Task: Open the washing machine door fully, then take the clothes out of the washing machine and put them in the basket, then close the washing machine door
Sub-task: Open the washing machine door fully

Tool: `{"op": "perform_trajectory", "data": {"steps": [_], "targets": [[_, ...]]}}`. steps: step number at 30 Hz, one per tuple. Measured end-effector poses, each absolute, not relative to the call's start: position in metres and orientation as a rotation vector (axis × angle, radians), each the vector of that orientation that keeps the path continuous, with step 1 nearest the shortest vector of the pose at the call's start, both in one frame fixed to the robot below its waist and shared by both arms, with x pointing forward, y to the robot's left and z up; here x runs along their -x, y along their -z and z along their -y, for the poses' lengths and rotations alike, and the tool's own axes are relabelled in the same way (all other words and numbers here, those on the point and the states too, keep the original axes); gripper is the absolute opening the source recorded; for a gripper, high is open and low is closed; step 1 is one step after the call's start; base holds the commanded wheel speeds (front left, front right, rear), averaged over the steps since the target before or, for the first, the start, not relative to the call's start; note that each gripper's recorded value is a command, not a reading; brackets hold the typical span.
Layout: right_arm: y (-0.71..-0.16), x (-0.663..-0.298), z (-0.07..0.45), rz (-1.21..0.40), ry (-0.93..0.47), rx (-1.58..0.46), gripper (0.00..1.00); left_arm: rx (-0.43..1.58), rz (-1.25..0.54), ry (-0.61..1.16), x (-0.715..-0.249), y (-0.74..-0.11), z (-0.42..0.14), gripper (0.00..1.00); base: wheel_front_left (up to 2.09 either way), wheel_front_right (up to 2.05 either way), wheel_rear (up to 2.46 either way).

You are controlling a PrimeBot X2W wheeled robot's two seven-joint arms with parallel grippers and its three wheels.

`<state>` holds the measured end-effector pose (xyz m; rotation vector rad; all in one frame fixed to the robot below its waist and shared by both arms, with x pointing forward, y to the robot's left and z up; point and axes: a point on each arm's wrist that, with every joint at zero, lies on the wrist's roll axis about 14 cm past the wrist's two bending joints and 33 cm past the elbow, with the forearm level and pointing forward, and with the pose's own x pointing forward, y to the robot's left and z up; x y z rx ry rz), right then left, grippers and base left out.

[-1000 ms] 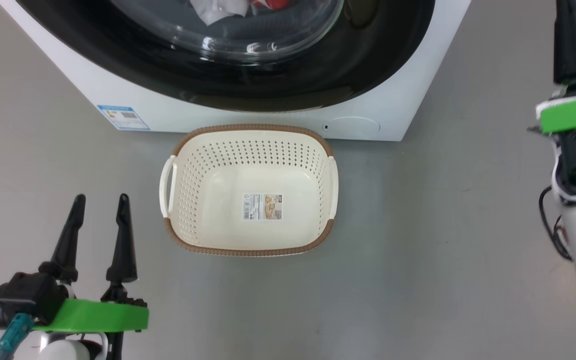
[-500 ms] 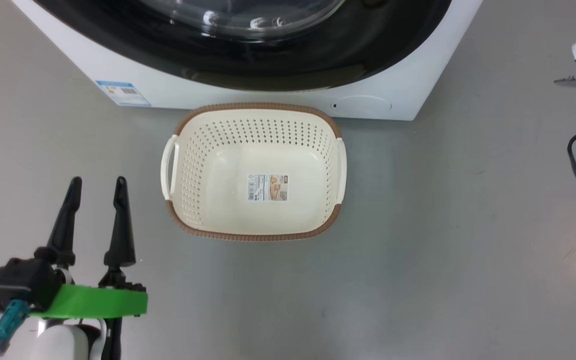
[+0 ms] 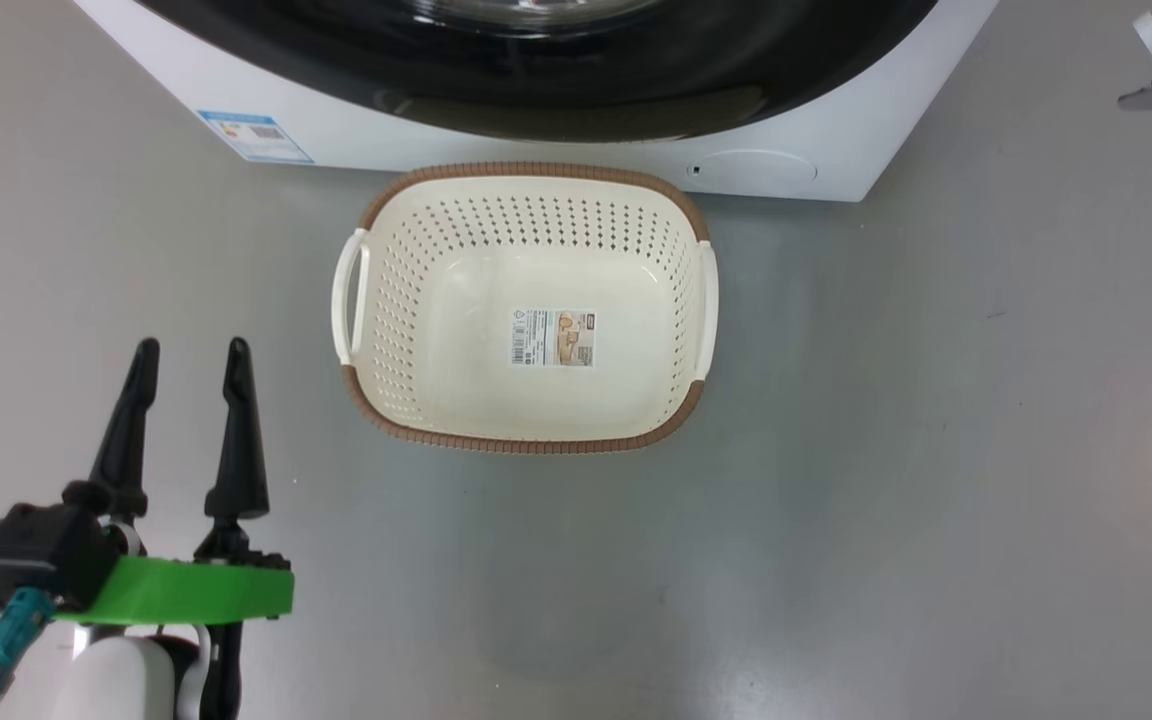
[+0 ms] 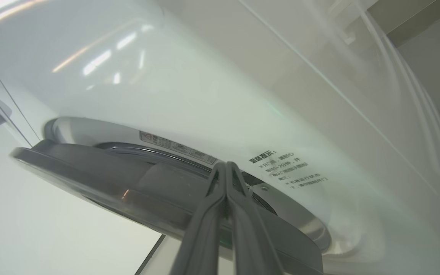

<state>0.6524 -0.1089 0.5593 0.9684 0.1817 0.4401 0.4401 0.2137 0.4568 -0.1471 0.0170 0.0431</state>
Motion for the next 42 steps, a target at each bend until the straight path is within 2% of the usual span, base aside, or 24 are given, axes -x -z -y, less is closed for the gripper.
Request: {"op": "perform_trajectory", "data": {"steps": [15,31,42], "targets": [[-0.557,-0.661,0.079,-0.342,-0.561,-0.933,0.00,0.143,-0.028,-0.050,-0.445,-0.451,-0.216,1.00,0.00,0.00,0.00],[-0.547,-0.670,0.062,-0.451,-0.609,-0.985,0.00,0.145,-0.037,-0.077,-0.444,-0.447,-0.224,1.00,0.00,0.00,0.00],[-0.555,-0.652,0.051,-0.520,-0.674,-1.004,0.00,0.151,-0.014,-0.081,-0.442,-0.457,-0.224,1.00,0.00,0.00,0.00]]}}
